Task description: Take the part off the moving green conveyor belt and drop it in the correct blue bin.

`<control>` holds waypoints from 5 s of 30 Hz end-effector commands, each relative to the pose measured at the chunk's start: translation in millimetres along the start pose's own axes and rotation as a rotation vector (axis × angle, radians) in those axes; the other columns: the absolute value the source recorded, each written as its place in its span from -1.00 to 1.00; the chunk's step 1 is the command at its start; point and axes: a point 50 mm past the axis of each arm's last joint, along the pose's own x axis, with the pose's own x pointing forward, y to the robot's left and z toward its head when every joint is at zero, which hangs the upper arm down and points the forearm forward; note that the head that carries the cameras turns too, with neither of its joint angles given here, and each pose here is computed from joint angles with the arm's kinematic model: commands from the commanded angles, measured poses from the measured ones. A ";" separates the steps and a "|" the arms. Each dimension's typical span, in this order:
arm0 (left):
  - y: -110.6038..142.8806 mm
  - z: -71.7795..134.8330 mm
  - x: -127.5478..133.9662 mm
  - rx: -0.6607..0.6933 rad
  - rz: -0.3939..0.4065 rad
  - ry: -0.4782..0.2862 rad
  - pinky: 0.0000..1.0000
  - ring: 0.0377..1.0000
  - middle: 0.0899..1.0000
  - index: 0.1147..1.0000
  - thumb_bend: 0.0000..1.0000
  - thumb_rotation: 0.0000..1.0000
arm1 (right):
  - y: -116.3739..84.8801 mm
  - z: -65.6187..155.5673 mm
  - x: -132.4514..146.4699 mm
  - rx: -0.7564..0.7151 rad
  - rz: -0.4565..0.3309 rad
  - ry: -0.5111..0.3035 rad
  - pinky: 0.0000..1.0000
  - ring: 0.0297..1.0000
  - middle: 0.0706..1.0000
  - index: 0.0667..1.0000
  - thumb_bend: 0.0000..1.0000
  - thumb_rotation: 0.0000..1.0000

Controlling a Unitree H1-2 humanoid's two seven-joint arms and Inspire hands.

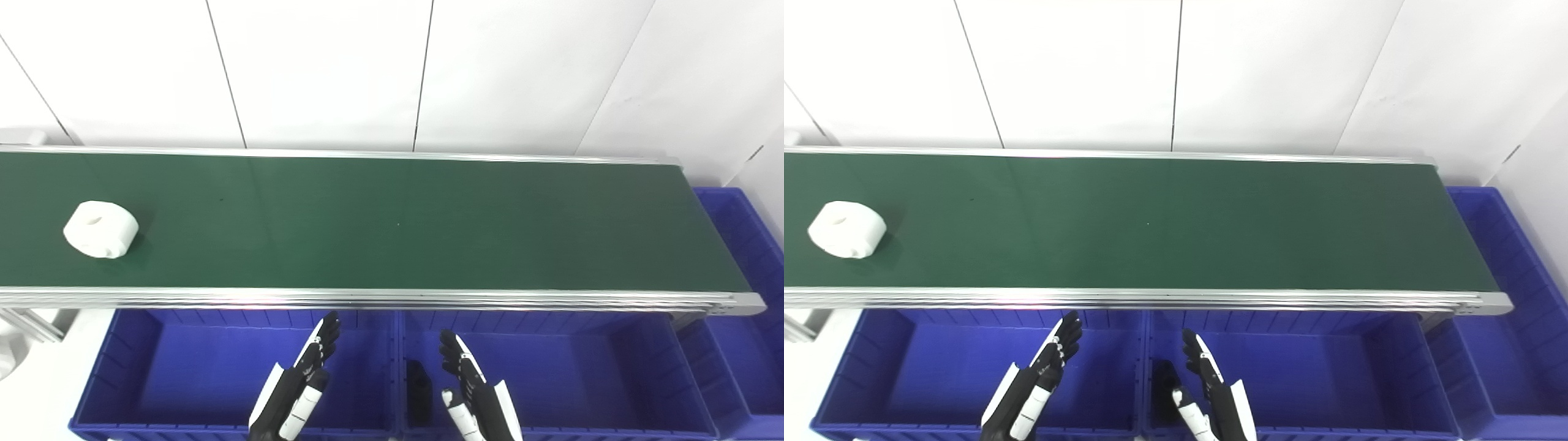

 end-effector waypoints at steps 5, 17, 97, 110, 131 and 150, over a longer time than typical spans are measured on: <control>1.4 10.2 4.0 0.024 0.016 -0.070 0.98 0.98 0.98 0.94 0.04 0.91 | 0.0 11.5 8.2 0.000 -0.028 -0.097 0.77 0.85 0.87 0.88 0.42 0.87; -0.6 24.0 9.1 0.039 0.016 -0.122 0.82 0.89 0.94 0.88 0.00 0.94 | -19.2 21.6 14.5 -0.021 -0.065 -0.150 0.73 0.83 0.88 0.91 0.38 0.98; 142.0 190.9 138.0 1.015 0.050 -0.128 0.77 0.88 0.93 0.93 0.40 -0.31 | -37.8 13.4 -8.9 0.074 -0.085 -0.082 0.94 0.90 0.90 0.91 0.46 1.00; 163.2 164.1 174.6 1.263 0.012 0.023 0.87 0.87 0.86 0.89 0.63 -0.67 | -35.2 17.5 -15.8 0.073 -0.083 -0.090 0.97 0.93 0.93 0.93 0.48 1.00; 163.4 101.4 212.3 1.233 0.095 0.037 0.02 0.11 0.22 0.36 0.20 -1.00 | -41.3 18.3 -20.3 0.145 -0.094 -0.088 0.97 0.92 0.92 0.92 0.49 0.94; 130.9 112.6 198.2 0.857 0.247 -0.224 -0.23 -0.25 -0.14 -0.06 -0.01 -1.00 | -38.5 17.3 -21.1 0.155 -0.100 -0.082 0.97 0.91 0.91 0.91 0.44 0.96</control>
